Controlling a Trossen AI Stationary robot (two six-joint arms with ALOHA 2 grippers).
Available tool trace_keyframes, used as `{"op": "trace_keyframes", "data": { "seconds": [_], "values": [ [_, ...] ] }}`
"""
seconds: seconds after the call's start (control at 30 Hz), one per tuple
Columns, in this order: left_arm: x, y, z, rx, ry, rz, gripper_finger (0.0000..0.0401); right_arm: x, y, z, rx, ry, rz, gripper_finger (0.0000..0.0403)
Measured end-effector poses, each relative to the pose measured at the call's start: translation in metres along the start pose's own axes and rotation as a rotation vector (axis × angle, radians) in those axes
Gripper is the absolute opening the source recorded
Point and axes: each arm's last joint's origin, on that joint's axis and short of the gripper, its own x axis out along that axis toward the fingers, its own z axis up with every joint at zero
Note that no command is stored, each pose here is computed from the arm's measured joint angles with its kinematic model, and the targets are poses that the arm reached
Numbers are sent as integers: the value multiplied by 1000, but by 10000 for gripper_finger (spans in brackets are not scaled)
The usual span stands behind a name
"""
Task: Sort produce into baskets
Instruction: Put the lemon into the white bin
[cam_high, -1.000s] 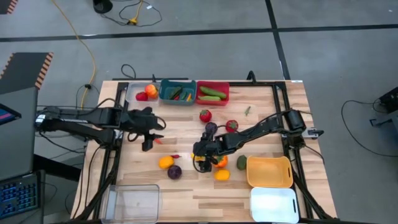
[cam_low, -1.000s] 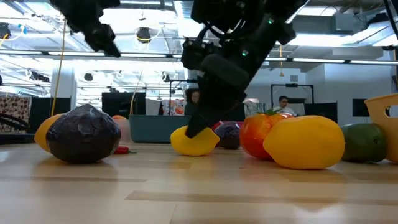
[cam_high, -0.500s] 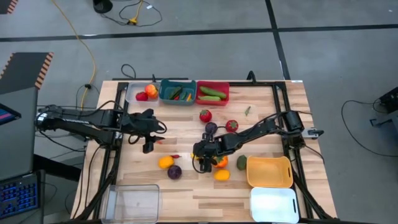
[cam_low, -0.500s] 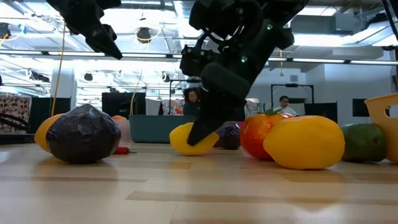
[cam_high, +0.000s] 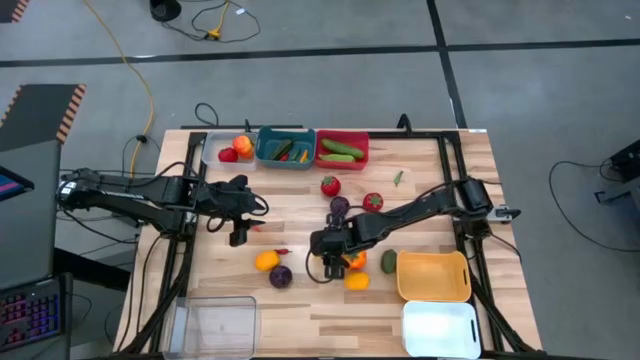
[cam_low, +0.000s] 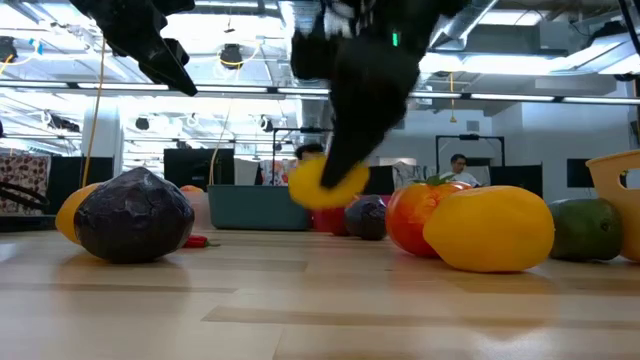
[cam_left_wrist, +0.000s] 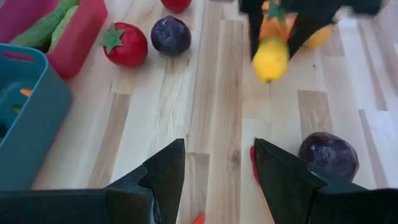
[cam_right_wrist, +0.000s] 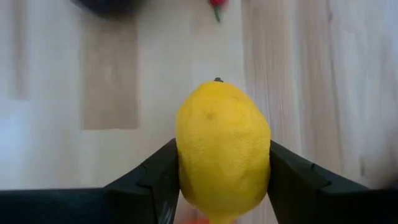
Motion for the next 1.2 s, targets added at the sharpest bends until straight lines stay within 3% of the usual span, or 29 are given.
{"op": "trace_keyframes", "data": {
  "seconds": [0.23, 0.53, 1.0, 1.2],
  "values": [
    [0, 0, 0, 4, 0, 0, 178, -48, 24, 17, -26, 68, 12, 214],
    [0, 0, 0, 4, 0, 0, 178, -99, 68, 11, 150, 186, -1, 217],
    [0, 0, 0, 4, 1, 0, 178, -146, 140, -63, 542, 464, -219, 218],
    [0, 0, 0, 5, 0, 0, 178, -159, 166, -87, 593, 499, -234, 218]
  ]
}}
